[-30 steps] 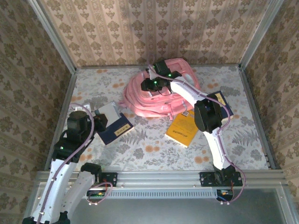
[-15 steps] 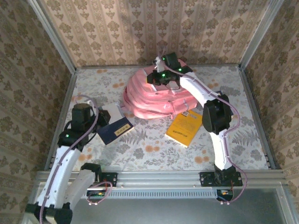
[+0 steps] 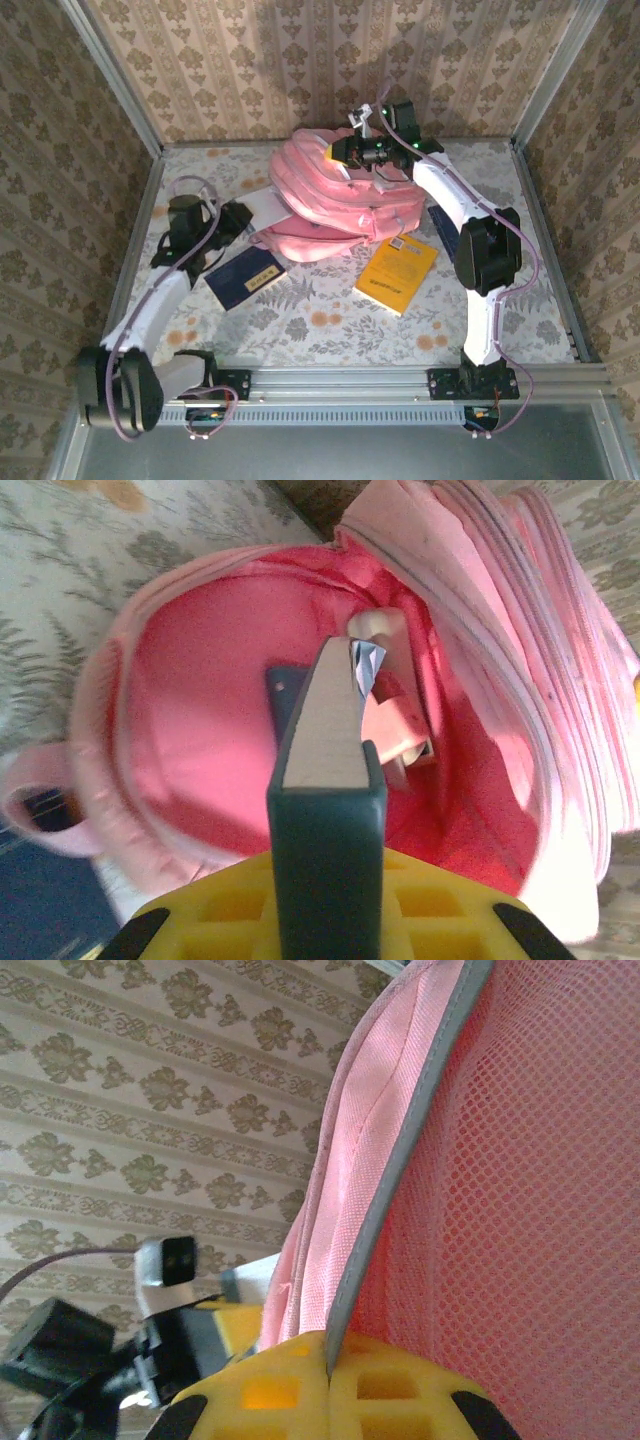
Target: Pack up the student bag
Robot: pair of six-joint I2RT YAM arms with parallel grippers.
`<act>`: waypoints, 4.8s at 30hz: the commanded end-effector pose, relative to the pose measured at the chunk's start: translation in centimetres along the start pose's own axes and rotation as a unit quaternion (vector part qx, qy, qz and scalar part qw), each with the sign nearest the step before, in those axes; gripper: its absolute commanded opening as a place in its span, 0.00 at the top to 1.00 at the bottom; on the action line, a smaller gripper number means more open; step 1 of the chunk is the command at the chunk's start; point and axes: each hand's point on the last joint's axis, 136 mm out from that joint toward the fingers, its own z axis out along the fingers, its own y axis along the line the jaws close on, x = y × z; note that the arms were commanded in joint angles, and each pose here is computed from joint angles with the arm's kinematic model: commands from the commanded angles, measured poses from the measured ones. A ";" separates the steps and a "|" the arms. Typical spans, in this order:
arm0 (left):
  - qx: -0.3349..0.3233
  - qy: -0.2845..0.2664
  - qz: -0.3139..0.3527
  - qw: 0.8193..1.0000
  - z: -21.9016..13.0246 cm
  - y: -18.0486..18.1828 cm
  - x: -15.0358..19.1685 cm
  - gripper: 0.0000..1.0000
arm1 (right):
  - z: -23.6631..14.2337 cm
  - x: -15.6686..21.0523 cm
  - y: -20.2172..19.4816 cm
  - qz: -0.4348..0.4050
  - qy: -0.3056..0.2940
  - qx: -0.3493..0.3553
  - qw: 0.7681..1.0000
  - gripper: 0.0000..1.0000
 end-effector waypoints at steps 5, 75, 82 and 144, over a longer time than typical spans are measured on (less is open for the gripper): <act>0.164 0.019 -0.031 0.986 5.6 -6.7 0.0 1.00 | -3.2 -1.2 8.6 -0.074 -0.019 -0.094 0.993 1.00; -0.132 -0.022 0.055 0.990 -7.0 1.1 1.0 0.07 | -3.3 2.8 -3.7 -0.168 -0.063 0.306 0.935 0.43; -0.117 0.081 0.130 0.981 -4.8 0.0 5.9 0.09 | -9.7 7.4 -6.7 -0.152 -0.096 0.408 0.895 0.43; 0.018 0.472 0.291 0.832 13.7 -5.8 35.5 0.35 | -15.5 24.0 -20.1 0.270 -0.158 0.209 0.927 0.71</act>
